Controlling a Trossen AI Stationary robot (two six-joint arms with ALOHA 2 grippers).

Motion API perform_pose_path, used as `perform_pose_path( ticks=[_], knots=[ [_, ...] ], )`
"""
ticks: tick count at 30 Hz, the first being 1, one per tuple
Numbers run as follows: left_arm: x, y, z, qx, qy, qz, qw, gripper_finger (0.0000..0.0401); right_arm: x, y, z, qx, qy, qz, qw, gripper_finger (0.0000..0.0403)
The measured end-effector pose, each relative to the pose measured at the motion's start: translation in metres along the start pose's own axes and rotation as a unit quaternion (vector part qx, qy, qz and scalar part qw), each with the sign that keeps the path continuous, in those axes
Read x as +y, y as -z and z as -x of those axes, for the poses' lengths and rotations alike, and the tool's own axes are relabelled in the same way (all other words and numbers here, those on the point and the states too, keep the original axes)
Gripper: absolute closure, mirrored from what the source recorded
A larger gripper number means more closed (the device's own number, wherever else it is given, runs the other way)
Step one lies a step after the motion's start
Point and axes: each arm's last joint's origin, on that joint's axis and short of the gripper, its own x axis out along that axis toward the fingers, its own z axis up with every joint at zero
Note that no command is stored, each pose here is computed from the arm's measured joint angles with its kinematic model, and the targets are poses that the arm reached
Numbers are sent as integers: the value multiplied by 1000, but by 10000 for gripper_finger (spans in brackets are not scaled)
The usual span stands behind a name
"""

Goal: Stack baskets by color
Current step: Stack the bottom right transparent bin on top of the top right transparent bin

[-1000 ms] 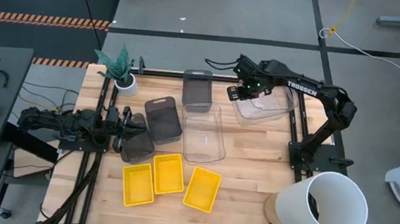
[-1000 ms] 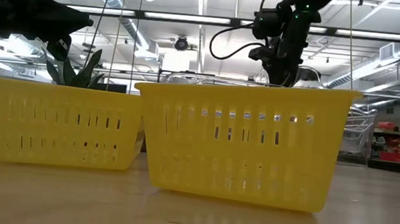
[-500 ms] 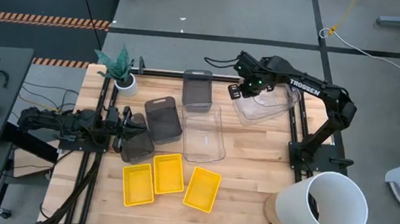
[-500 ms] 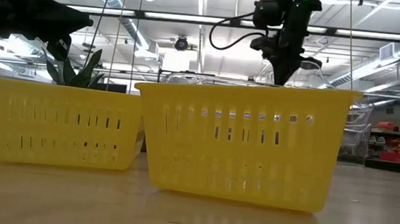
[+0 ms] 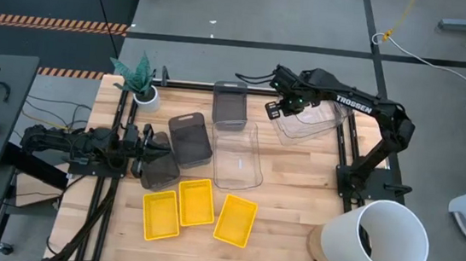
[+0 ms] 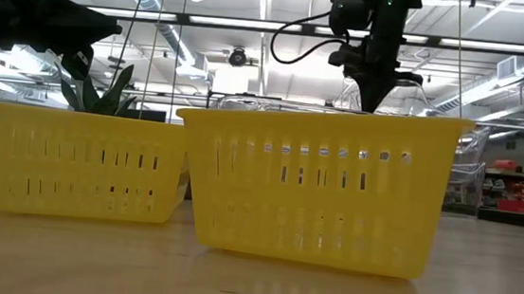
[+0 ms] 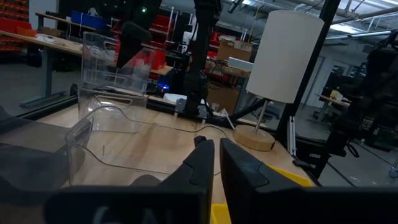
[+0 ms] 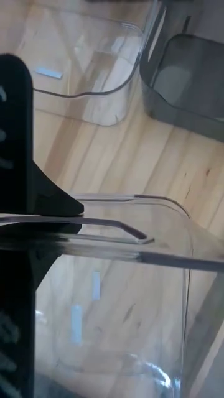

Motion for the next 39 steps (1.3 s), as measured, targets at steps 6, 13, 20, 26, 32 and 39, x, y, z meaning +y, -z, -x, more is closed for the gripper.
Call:
perform_pose_path(
  ticks=[6,13,20,26,32,39],
  knots=[
    [0,0,0,0,0,0,1000,368,0,0,0,1,1,2,1000,396],
    [0,0,0,0,0,0,1000,363,0,0,0,1,1,2,1000,396],
    [0,0,0,0,0,0,1000,368,0,0,0,1,1,2,1000,395],
    [0,0,0,0,0,0,1000,371,0,0,0,1,1,0,1000,395],
    [0,0,0,0,0,0,1000,364,0,1,-2,-4,9,3,1000,395],
    [0,0,0,0,0,0,1000,372,-1,10,-19,11,23,13,1000,394]
  ],
)
